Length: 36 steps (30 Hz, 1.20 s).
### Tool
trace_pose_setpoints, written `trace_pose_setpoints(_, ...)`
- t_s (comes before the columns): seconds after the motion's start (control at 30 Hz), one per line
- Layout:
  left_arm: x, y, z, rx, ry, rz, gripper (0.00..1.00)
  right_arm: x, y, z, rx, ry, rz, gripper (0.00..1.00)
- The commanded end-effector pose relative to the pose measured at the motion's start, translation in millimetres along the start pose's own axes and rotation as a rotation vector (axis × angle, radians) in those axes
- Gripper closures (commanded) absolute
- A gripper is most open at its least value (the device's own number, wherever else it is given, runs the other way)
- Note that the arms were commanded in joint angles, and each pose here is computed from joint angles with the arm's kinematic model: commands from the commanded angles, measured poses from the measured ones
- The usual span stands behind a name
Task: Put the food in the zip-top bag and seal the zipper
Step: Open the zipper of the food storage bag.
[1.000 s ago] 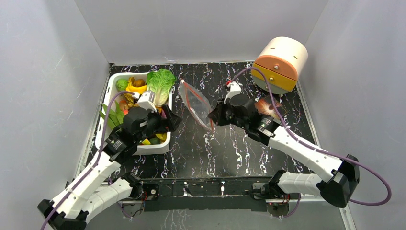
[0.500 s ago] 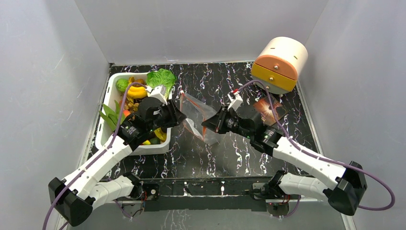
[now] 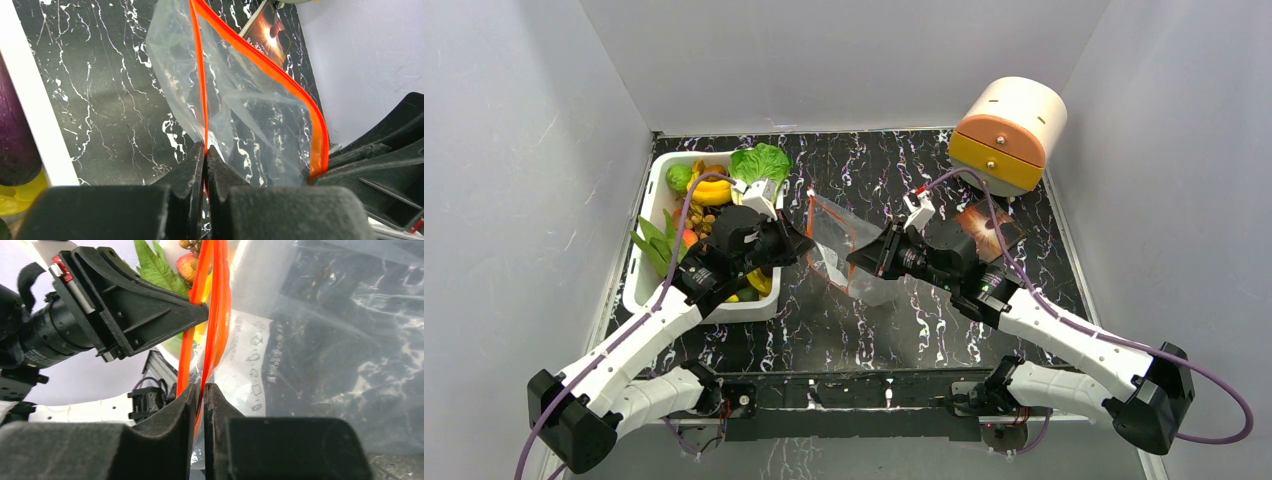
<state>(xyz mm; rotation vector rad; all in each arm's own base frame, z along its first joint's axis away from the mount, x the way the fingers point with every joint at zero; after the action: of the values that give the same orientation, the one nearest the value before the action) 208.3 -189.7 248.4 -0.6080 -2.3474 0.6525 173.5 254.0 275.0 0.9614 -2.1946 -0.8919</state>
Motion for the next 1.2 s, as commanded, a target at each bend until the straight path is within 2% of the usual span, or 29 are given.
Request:
trace_pose_setpoints(0.0,9.0,-26.0,-18.5,0.011,-0.048,0.115,1.0,4.5,12.4,-27.8,0.11,-0.11,0.029,0.85)
trace_pose_setpoints(0.07,11.0,-30.0,-19.1,0.016,-0.045,0.142,1.0,8.2,13.8,-39.6,0.146,-0.129,0.101,0.76)
trace_pose_setpoints(0.2,12.5,-28.2,-16.4,0.018,-0.029,0.131,1.0,11.8,21.8,-50.5,0.191,-0.13,0.126,0.59)
trace_pose_setpoints(0.3,14.2,-28.9,-15.2,0.016,-0.023,0.142,1.0,12.6,24.5,-57.1,0.221,-0.125,0.158,0.54)
trace_pose_setpoints(0.43,16.1,-28.7,-14.0,0.008,-0.017,0.145,1.0,6.7,31.5,-63.9,0.26,-0.087,0.178,0.51)
trace_pose_setpoints(0.6,15.0,-26.2,-11.3,0.016,-0.007,0.132,1.0,-9.4,36.0,-60.7,0.226,-0.03,0.162,0.5)
trace_pose_setpoints(0.9,14.8,-29.2,-14.1,0.02,-0.016,0.145,1.0,-38.6,9.9,-48.2,0.238,0.061,0.291,0.48)
trace_pose_setpoints(0.97,14.9,-27.8,-13.4,0.021,-0.021,0.141,1.0,-39.4,1.6,-48.0,0.26,0.055,0.335,0.51)
trace_pose_setpoints(1.17,20.3,-18.3,-10.9,-0.02,-0.011,0.079,1.0,-21.2,-15.7,-67.8,0.336,-0.053,0.521,0.91)
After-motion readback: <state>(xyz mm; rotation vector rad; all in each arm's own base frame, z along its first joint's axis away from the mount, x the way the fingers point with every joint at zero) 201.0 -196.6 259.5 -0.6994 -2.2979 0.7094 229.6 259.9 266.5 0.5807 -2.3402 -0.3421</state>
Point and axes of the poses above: each gripper's point midway between its finger pads, its own x axis back along the fingers, its own y axis along the line the jaws close on, z = x × y, the point moved 6 cm from there along x, back along the fingers, and after that the axes turned 1 degree about x, right-handed, at the moved point
